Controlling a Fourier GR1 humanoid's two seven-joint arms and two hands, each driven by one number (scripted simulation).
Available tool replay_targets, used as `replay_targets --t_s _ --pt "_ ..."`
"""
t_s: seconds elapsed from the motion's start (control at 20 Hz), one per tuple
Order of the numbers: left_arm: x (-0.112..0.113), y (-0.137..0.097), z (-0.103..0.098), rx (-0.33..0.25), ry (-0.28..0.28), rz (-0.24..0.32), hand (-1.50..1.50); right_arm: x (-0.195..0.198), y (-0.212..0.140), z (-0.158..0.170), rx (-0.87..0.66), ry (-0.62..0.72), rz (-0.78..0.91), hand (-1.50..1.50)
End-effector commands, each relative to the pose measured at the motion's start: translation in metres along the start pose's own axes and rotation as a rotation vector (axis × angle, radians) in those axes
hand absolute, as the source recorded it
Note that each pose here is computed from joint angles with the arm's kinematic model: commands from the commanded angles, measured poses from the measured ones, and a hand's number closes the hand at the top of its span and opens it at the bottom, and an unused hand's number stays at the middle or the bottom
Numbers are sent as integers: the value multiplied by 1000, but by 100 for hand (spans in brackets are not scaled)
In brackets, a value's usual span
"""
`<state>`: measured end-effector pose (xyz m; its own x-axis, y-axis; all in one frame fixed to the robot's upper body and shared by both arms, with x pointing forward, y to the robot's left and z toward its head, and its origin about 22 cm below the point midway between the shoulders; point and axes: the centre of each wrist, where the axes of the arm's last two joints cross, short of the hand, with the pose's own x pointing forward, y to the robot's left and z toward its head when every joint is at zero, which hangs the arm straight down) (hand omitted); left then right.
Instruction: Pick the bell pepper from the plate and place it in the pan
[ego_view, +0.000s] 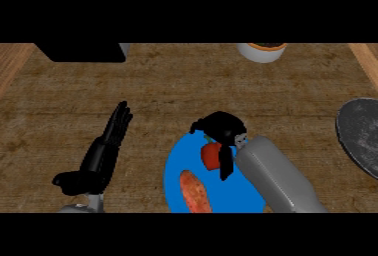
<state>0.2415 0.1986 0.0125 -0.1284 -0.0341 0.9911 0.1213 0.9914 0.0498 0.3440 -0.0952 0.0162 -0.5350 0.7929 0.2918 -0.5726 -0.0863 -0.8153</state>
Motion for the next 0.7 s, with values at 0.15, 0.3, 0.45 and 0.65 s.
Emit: replay_targets --t_s 0.15,0.3,0.45,0.65 --pt "5 15 7 -23 -4 2 0 -17 26 18 -69 -18 33 150" --pt "-5 -2 3 1 7 17 0 4 6 5 -156 -21 35 150" --pt "-23 -3 13 16 11 0 0 1 -19 23 -293 -17 46 150" --pt "-10 19 12 67 22 -8 0 -38 -4 52 -460 418 -155 150"
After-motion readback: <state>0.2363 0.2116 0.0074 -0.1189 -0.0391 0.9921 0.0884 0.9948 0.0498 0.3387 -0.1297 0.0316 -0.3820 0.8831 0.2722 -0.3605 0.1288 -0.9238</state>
